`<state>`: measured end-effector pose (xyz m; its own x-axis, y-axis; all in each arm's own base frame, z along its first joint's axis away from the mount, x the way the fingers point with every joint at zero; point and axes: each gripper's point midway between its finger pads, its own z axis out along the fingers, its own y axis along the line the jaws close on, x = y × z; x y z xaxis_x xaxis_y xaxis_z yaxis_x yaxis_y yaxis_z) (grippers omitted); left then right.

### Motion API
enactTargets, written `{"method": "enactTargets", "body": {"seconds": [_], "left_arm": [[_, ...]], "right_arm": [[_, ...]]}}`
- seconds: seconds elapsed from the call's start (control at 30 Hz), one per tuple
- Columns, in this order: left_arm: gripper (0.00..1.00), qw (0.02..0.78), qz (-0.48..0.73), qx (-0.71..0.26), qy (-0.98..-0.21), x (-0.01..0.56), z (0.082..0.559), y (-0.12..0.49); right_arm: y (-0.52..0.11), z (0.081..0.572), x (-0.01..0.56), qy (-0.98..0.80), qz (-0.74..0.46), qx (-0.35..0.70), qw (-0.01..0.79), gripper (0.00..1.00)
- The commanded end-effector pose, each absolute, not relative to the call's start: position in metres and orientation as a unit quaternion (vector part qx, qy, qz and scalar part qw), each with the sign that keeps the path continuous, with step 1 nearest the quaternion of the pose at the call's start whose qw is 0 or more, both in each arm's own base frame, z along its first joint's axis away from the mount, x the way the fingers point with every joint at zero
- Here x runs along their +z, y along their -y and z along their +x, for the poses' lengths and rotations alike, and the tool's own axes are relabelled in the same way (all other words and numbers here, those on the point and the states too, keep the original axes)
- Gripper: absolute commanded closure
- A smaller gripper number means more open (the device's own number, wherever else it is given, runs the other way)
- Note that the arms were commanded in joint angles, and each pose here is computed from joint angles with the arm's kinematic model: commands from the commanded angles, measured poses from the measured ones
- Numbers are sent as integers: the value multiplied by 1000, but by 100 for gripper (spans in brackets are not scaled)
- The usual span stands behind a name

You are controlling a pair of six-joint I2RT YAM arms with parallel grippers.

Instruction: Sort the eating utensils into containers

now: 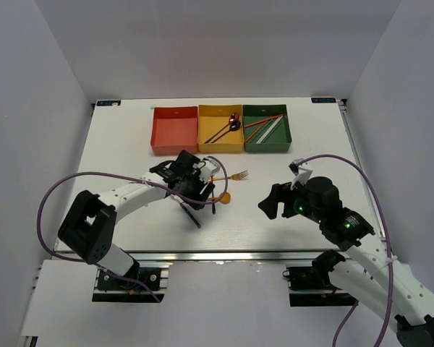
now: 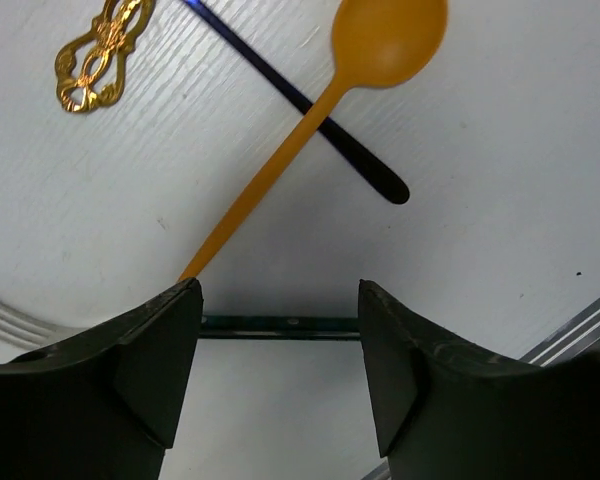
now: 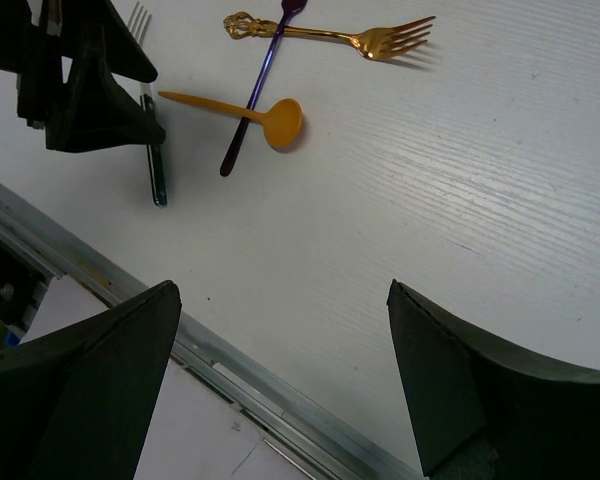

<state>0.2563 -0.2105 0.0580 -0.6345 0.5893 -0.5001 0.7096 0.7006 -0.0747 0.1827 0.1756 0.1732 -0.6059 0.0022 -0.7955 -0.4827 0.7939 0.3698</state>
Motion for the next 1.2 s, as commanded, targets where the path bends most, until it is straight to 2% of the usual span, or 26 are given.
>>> {"method": "enactTargets", "body": {"seconds": [0.0, 0.17, 0.47, 0.97, 1.07, 1.17], "left_arm": [[28, 256, 400, -149, -867, 68, 261, 227], [29, 273, 409, -137, -860, 59, 269, 230], [41, 278, 436, -107, -849, 53, 295, 238], [41, 232, 458, -107, -851, 16, 283, 247], [44, 230, 459, -95, -853, 12, 282, 247], [52, 225, 460, -82, -855, 7, 280, 246]], "right_arm": [[-184, 185, 187, -830, -149, 313, 437, 11], [-185, 184, 190, -827, -152, 317, 440, 11], [-186, 182, 194, -821, -151, 327, 444, 12], [-184, 183, 190, -822, -150, 320, 447, 12], [-184, 183, 189, -823, -151, 319, 446, 12], [-184, 183, 191, -821, -151, 318, 448, 12]]}}
